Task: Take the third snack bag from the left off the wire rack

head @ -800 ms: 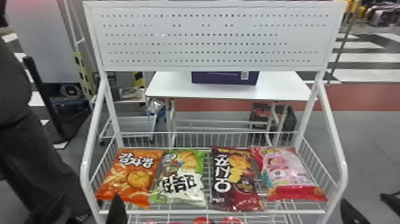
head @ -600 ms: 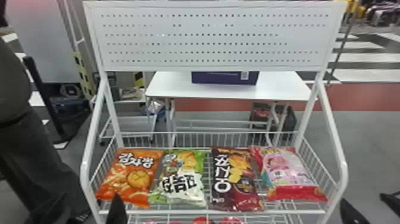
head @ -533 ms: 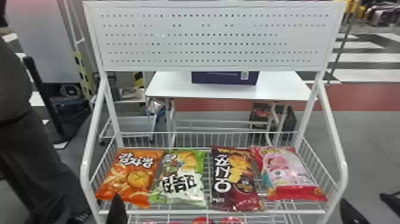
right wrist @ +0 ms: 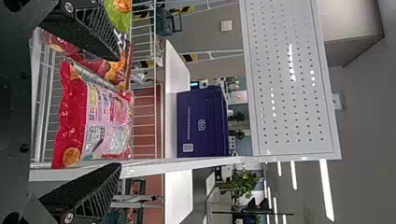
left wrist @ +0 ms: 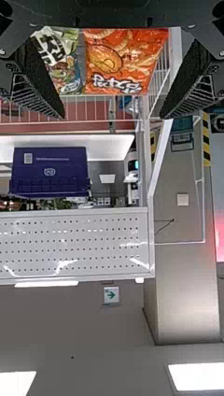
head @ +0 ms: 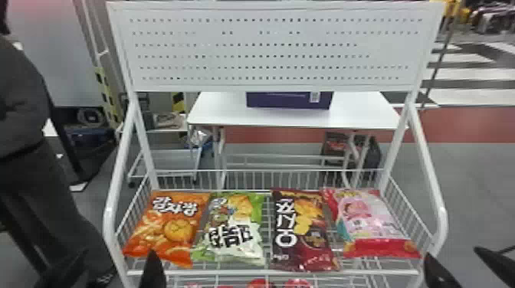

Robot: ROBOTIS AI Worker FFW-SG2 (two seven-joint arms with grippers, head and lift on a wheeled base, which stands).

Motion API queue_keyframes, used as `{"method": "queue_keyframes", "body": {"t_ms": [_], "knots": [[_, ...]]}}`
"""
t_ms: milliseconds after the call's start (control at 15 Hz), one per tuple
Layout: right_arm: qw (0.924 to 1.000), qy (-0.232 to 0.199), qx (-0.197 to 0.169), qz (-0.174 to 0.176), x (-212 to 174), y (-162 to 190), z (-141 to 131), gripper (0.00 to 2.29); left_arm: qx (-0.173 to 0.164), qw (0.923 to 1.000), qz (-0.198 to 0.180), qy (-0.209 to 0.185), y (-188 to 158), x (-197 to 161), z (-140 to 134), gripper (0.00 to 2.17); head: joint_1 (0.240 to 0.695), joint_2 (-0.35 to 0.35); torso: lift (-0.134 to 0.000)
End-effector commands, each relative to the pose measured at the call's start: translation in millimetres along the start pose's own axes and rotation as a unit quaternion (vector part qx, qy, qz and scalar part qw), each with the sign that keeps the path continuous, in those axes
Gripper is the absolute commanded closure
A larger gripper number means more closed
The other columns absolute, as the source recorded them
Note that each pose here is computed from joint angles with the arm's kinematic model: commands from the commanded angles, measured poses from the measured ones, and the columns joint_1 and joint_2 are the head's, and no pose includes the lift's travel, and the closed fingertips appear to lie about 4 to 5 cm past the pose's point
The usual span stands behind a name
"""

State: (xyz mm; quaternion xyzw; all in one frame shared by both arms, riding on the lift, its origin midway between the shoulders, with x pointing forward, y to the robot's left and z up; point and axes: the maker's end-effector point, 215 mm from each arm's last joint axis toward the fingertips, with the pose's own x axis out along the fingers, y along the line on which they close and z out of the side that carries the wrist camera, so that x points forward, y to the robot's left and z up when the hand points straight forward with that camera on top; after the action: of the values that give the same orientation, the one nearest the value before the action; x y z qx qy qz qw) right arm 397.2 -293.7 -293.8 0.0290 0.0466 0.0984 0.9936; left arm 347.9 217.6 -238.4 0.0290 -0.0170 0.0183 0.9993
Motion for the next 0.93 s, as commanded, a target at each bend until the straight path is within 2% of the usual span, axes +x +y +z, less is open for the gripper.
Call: {"method": "queue_keyframes", "body": {"t_ms": [0,133,267,400,600,667,867], "knots": [[0.999,0.041,-0.007,0.016,38,26,-26,0.08,0.002,1.0,-0.005,0.001,-7,-3,-1,0.14,0.499,0.0,0.0],[0.9967,0.077,-0.003,0.026,83,42,-45,0.08,0.003,1.0,-0.005,0.003,-7,-3,-3,0.14,0.499,0.0,0.0],[0.9959,0.076,0.003,0.048,136,65,-46,0.08,0.004,1.0,-0.004,0.005,-7,-4,-4,0.14,0.499,0.0,0.0],[0.9927,0.095,0.0,0.074,173,93,-57,0.08,0.005,1.0,-0.003,0.005,-5,-5,-4,0.14,0.499,0.0,0.0],[0.9875,0.124,0.004,0.098,206,126,-81,0.08,0.01,0.9999,-0.003,0.008,-3,-6,-7,0.14,0.499,0.0,0.0],[0.9836,0.147,0.005,0.104,212,132,-98,0.08,0.011,0.9999,-0.001,0.009,-1,-6,-9,0.14,0.499,0.0,0.0],[0.9765,0.178,0.009,0.12,221,150,-123,0.09,0.012,0.9999,-0.001,0.01,-1,-5,-11,0.14,0.499,0.0,0.0]]}}
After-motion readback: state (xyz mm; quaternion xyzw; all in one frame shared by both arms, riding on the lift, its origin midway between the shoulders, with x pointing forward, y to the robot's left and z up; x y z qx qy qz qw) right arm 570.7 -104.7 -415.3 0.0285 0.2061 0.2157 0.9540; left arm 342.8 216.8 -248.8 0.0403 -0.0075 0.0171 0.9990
